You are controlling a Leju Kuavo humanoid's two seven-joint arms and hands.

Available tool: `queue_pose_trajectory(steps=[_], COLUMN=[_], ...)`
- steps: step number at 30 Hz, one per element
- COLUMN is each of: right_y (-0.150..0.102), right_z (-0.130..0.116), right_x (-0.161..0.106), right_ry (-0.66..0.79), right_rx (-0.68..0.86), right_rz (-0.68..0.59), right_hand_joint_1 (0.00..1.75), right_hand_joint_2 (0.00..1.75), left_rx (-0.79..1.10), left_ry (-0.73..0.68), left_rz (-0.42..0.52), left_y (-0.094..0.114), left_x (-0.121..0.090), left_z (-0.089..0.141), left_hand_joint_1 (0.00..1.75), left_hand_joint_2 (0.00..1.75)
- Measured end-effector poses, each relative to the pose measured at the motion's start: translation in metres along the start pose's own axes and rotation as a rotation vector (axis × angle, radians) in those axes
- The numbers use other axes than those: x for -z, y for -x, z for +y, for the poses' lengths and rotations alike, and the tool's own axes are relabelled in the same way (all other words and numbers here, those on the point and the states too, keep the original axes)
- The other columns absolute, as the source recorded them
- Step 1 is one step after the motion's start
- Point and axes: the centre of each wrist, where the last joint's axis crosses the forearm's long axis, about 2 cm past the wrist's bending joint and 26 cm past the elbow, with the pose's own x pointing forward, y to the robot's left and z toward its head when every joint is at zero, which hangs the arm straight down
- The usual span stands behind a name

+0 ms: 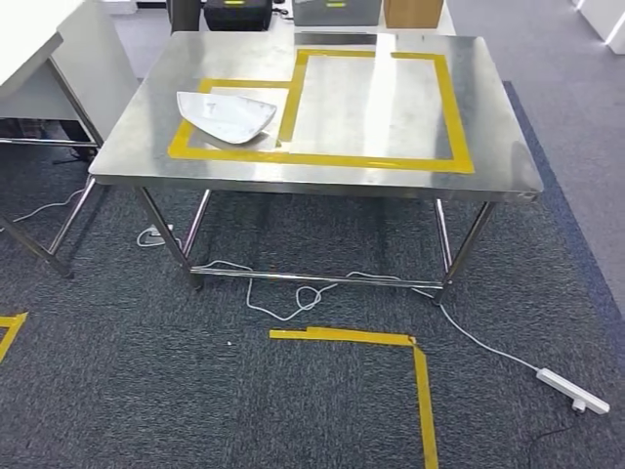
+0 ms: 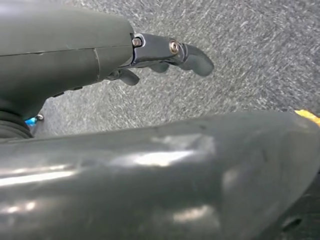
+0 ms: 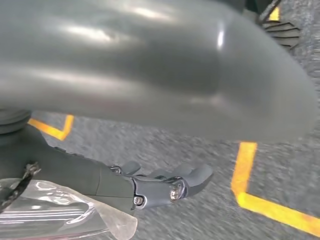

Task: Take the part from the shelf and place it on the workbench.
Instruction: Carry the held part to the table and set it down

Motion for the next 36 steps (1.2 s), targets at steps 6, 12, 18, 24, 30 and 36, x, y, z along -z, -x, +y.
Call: queue_pose_trajectory(steps=[6,12,18,24,30,36], right_y=[0.006,0.006,0.007,0.009,0.006,0.011], right_z=[0.0,0.001,0.001,-0.001,-0.003,-0.001], right_x=[-0.002,-0.002,-0.003,-0.003,-0.002,-0.004], right_ry=[0.006,0.006,0.004,0.006,0.014,0.019], right_rx=[0.012,0.028,0.031,0.034,0.043,0.051], right_rz=[0.017,0.016,0.011,0.015,0.005,0.019], right_hand_joint_1=[0.0,0.0,0.0,0.0,0.0,0.0], right_hand_joint_2=[0.0,0.0,0.0,0.0,0.0,0.0], left_rx=[-0.034,-0.045,-0.045,-0.048,-0.05,-0.051], left_ry=[0.025,0.018,0.014,0.022,0.023,0.031], left_rz=[0.034,0.034,0.035,0.037,0.038,0.045], left_y=[0.007,0.006,0.005,0.003,0.002,0.004], left_x=[-0.003,-0.002,-0.001,-0.001,-0.001,-0.003], left_z=[-0.008,-0.006,-0.005,-0.008,-0.009,-0.013], left_hand_joint_1=[0.0,0.0,0.0,0.0,0.0,0.0], left_hand_joint_2=[0.0,0.0,0.0,0.0,0.0,0.0])
